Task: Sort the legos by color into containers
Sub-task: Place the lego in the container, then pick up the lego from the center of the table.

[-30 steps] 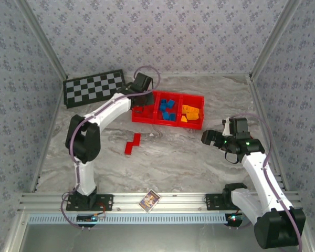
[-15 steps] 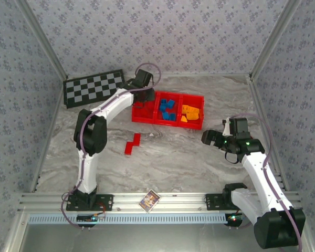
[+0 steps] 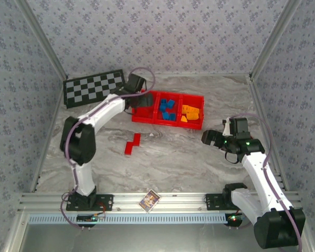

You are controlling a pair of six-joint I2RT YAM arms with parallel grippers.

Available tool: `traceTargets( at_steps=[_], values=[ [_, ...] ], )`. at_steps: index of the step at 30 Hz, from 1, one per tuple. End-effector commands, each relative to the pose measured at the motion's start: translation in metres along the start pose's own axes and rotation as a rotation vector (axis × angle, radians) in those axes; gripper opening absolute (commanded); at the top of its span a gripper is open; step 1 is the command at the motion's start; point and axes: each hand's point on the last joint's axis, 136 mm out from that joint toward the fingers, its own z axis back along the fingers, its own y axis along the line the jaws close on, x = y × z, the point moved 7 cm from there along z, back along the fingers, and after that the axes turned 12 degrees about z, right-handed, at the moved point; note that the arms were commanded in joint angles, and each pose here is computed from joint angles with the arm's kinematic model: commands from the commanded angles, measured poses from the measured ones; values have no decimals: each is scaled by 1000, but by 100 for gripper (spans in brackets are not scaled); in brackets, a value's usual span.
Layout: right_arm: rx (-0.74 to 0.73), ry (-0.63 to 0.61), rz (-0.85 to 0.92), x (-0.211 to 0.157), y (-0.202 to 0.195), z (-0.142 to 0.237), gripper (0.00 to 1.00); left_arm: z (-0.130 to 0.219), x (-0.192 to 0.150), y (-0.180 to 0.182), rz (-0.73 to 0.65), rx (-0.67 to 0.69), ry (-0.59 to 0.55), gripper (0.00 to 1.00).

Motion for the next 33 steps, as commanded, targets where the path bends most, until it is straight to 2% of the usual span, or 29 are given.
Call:
traceTargets(
  at_steps=[1,8,15,23,33],
  values=[
    [2,5,-12,-2,-1,-1,100,37,-14,15,10,13,-49,100],
    [7,5,-10,-2,0,-1,100,58,-87,48,22,75,48,99],
    [10,5,-8,-2,0,-2,100,54,-132,44,-34,106,163,99],
    [14,1,-4,-2,2,0,100,19,-143,35,-89,191,245,100],
    [10,1,-3,-2,2,0,100,-16,-140,43,-67,270,299,85]
  ],
)
